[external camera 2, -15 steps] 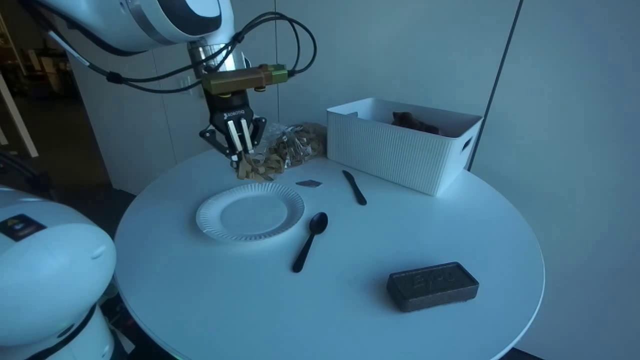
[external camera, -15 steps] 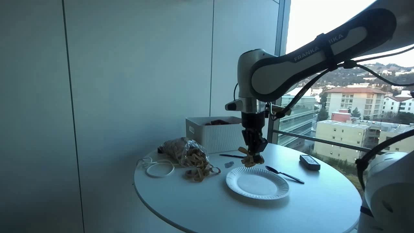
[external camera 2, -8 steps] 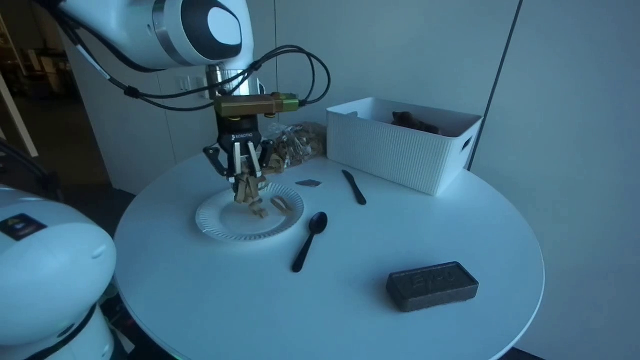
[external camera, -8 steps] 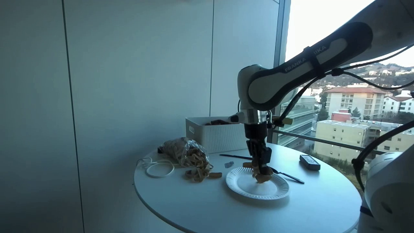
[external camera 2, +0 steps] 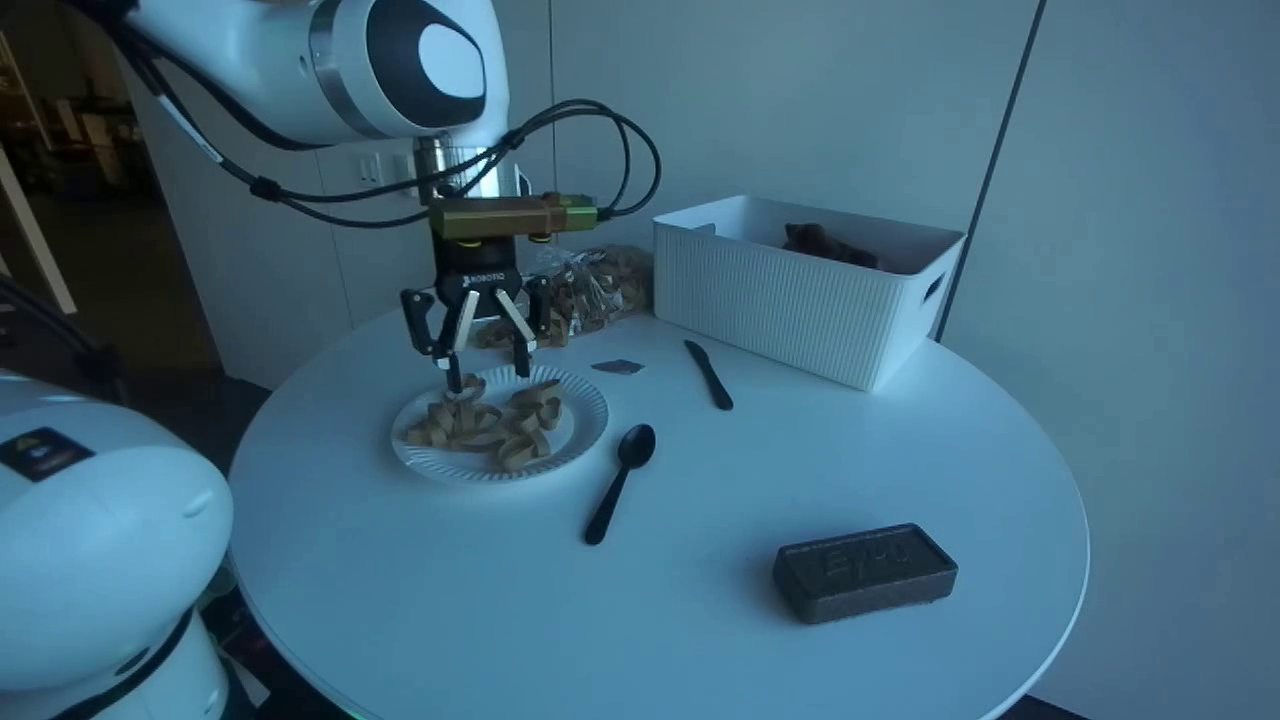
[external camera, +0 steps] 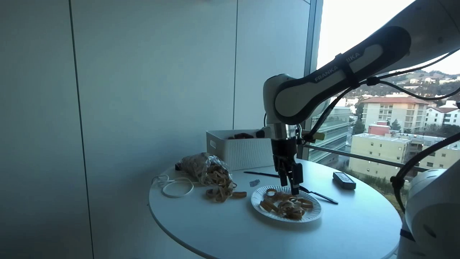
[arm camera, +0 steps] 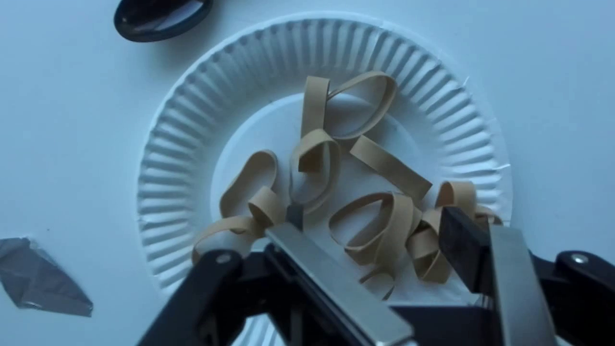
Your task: Take the spoon off of the plate and but the rubber bands on the plate
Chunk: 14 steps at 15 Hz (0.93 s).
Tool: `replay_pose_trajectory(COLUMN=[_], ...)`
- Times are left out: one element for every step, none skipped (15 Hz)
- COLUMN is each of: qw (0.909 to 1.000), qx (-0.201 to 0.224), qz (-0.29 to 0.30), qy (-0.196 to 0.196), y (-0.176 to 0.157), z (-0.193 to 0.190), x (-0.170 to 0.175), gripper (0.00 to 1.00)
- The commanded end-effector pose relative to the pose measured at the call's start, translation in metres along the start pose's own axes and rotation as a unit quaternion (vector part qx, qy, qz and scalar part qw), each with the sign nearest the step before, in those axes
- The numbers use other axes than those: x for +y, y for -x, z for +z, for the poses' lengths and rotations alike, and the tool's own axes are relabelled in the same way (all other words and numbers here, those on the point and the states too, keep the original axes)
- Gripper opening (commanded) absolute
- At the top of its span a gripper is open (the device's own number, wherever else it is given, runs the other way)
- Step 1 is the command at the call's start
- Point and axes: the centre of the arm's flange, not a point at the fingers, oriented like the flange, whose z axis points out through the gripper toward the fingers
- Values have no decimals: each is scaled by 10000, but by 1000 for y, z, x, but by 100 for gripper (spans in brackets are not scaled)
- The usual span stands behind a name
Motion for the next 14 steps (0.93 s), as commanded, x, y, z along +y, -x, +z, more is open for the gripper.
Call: replay_pose_trajectory(qw=[9999,9993,9971,9950,9926,9895,9862,9817,9765,9702,9626,9533,9441,9387], qx=[42,80,134,93,94,144,211,316,449,579,683,812,923,1019], qz=[-145,-297,-635,-836,-1017,-1182,-1301,-1456,-1588,-1686,-1789,-1924,-2046,-2106], qy=[80,216,407,540,663,818,1002,1183,1387,1644,1915,2182,2413,2532], y=[-4,-7,-12,-20,-31,-42,-57,-70,-88,-102,-118,-132,-144,-155], z=[-3,-9,-19,-27,-34,-41,-45,-50,-50,-51,-48,-45,-43,-40], x=[-2,-7,-15,-22,-27,-31,-30,-30,-23,-19,-12,-6,0,7], gripper=[94,96,99,100,100,100,100,100,100,99,100,100,100,100])
